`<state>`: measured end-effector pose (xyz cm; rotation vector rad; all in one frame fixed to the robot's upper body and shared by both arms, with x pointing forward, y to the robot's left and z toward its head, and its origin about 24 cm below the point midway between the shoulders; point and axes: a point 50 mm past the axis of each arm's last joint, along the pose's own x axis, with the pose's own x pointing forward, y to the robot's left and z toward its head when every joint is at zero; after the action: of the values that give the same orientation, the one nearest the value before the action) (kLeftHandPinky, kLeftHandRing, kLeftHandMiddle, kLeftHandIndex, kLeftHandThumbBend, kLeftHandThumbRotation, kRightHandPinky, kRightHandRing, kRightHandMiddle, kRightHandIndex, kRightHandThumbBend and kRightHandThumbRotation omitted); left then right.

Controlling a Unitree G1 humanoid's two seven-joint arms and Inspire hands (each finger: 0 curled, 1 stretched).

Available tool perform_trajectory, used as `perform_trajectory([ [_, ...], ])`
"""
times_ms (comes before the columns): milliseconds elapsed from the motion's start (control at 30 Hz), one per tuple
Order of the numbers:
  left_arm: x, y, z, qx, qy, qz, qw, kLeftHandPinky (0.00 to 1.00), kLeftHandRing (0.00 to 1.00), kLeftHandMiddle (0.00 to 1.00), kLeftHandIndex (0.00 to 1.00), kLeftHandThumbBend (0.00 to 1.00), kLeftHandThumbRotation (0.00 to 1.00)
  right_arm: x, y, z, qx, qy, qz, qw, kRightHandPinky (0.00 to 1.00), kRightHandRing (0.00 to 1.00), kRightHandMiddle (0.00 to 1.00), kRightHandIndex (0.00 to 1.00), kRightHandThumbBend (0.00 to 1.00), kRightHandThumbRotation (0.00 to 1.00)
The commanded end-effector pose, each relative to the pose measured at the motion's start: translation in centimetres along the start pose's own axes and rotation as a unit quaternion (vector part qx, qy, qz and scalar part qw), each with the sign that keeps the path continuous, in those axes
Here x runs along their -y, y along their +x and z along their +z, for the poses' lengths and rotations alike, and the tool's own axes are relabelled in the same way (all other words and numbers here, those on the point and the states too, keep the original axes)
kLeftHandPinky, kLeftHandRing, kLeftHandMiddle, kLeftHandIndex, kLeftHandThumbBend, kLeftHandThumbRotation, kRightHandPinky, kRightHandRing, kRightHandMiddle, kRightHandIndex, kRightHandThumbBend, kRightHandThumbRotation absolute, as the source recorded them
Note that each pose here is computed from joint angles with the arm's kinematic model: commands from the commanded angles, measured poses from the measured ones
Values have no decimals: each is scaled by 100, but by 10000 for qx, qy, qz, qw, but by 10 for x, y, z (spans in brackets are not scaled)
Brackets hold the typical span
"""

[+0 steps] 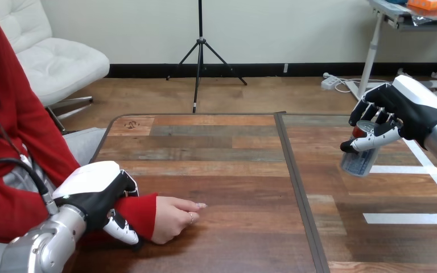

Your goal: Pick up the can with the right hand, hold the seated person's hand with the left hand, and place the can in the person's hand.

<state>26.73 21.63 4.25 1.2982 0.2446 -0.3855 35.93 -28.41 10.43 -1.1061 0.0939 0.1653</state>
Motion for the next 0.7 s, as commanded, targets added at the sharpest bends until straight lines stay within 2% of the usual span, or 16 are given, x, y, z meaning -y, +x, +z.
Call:
perform_trajectory([
  [0, -44, -6, 25, 610, -50, 1051, 9926, 25, 31, 38, 38, 75, 0, 54, 10, 33, 588, 5, -920, 9940, 33, 37, 42, 47, 70, 0],
  [267, -58, -10, 34, 845, -126, 1433, 9860, 27, 33, 38, 37, 76, 0, 54, 12, 38, 619, 30, -927, 9938, 32, 36, 42, 47, 71, 0],
  [400, -66, -13, 39, 1012, -163, 1676, 9805, 27, 33, 37, 37, 76, 0, 54, 14, 41, 629, 6, -939, 9936, 32, 36, 42, 47, 71, 0],
  [667, -76, -15, 46, 1241, -297, 1969, 9721, 26, 31, 36, 36, 77, 0, 53, 17, 48, 678, 2, -951, 9932, 33, 37, 43, 48, 71, 0],
])
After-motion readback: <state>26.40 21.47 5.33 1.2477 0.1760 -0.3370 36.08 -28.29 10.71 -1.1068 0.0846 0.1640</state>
